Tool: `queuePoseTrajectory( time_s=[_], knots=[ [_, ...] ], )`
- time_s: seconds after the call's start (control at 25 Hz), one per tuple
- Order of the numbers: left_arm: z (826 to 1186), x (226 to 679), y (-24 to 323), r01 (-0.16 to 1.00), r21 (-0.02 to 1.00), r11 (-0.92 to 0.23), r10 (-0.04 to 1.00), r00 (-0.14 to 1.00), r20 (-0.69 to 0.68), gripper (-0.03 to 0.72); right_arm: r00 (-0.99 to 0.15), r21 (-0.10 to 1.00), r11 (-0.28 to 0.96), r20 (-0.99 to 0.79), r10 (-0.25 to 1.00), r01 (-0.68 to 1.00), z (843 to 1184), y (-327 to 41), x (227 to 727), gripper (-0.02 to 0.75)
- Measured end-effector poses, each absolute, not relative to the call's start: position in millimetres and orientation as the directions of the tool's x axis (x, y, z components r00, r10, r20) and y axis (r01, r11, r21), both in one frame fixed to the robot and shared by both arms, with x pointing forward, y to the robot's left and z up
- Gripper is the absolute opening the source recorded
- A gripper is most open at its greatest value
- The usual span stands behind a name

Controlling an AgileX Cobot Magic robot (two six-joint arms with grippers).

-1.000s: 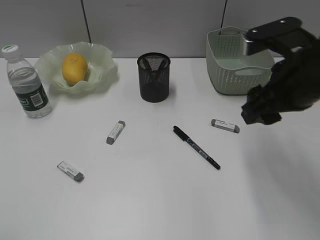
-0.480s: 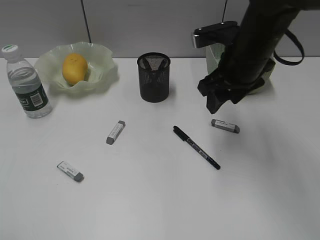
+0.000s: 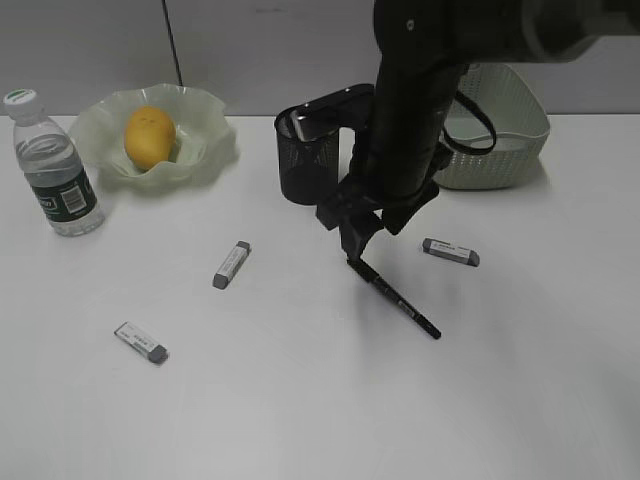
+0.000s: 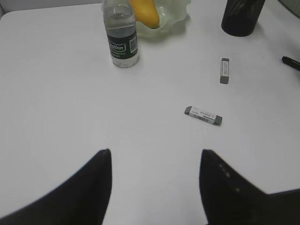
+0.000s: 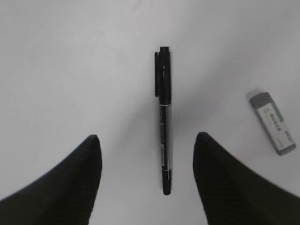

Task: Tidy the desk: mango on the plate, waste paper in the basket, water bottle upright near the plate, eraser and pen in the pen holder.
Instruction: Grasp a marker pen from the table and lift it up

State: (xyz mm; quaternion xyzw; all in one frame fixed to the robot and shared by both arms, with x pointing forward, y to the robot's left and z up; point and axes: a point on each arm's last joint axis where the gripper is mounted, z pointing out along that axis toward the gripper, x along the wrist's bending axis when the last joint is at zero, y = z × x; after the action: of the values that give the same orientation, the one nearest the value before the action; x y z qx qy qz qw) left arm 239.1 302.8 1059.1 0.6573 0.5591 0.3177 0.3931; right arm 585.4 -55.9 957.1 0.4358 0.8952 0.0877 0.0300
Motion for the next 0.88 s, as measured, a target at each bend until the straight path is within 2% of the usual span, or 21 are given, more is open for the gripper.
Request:
queuePoseTrajectory(
  time_s=[0.56, 0.88],
  knots=[
    [1059.1, 239.1, 302.8, 0.485, 0.872, -0.066, 0.985, 0.173, -0.022, 0.454, -0.655, 0.068, 0.656, -0.037, 0.754, 0.751, 903.2, -36.4, 615.0, 0.488],
    [1059.2, 239.1, 302.8, 0.485, 0.872, -0.066, 0.985, 0.173, -0.022, 0.454, -0.672, 0.026, 0.673, -0.035, 0.740, 0.740, 883.7, -35.9, 616.1, 0.377]
  ],
)
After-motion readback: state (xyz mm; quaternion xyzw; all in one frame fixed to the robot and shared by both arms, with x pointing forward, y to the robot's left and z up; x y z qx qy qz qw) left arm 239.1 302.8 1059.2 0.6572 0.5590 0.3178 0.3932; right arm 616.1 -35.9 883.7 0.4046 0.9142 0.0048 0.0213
